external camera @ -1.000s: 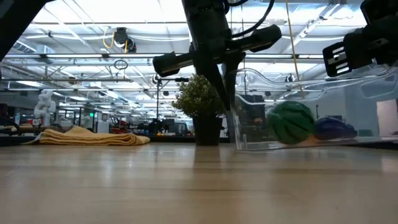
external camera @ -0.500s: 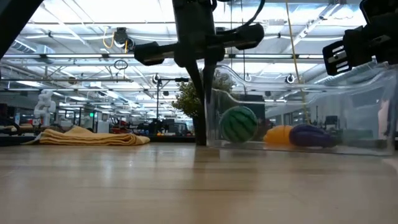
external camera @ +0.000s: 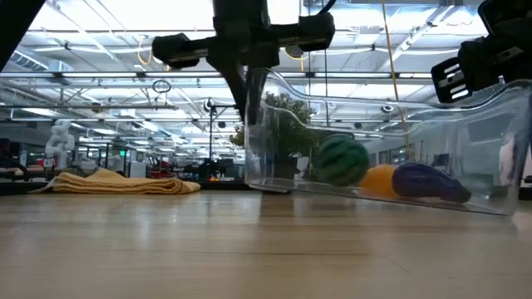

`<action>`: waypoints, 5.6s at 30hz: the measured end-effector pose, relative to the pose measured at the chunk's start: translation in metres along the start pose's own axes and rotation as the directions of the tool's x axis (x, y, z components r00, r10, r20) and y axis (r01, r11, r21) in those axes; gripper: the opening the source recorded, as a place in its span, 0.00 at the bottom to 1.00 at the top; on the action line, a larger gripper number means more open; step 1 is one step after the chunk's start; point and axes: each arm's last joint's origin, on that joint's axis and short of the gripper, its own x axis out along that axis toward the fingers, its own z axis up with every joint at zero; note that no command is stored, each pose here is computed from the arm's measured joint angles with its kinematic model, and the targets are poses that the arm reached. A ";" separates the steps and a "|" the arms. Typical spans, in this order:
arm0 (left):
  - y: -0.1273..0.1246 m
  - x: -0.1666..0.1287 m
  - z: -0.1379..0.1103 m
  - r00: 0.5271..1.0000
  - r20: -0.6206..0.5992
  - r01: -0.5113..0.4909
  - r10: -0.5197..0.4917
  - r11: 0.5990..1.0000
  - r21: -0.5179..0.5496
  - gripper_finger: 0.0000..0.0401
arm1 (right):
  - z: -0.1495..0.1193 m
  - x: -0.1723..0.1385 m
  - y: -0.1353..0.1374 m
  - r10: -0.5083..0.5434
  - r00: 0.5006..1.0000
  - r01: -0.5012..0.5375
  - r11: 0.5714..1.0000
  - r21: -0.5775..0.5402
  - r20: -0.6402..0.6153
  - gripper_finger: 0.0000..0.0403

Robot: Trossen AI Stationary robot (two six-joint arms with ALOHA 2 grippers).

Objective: Pick and placing Produce into tupperware
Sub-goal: Adjust the transparent bin, then return to Home Position

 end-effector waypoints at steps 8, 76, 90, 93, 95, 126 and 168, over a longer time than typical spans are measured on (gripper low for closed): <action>0.011 -0.002 -0.007 0.995 0.018 -0.097 0.097 0.995 0.005 0.00 | -0.001 0.000 0.001 0.010 1.000 -0.009 1.000 0.009 -0.005 0.31; 0.086 0.006 -0.014 0.995 -0.006 0.100 -0.100 0.995 0.003 0.00 | 0.001 0.000 0.001 -0.064 0.998 0.064 0.998 -0.019 0.019 0.31; 0.085 0.006 -0.015 0.994 0.002 0.106 -0.106 0.994 -0.029 0.00 | -0.002 0.001 0.000 -0.069 0.998 0.069 0.998 -0.007 -0.011 0.31; 0.085 0.006 -0.015 0.994 0.004 0.113 -0.113 0.993 -0.035 0.00 | -0.002 0.001 0.000 -0.069 0.998 0.069 0.998 -0.009 -0.012 0.31; 0.083 0.011 -0.017 0.993 0.000 0.122 -0.122 0.992 -0.037 0.00 | -0.002 0.001 0.000 -0.069 0.998 0.069 0.998 -0.010 -0.012 0.31; 0.084 0.019 -0.017 0.991 -0.042 0.124 -0.128 0.989 -0.077 0.07 | -0.004 0.001 0.000 -0.068 0.997 0.068 0.998 -0.011 -0.027 0.31; 0.089 -0.124 -0.040 0.864 0.282 0.023 -0.418 0.591 0.806 0.25 | 0.001 0.000 0.001 -0.055 0.998 0.056 0.997 -0.056 0.026 0.26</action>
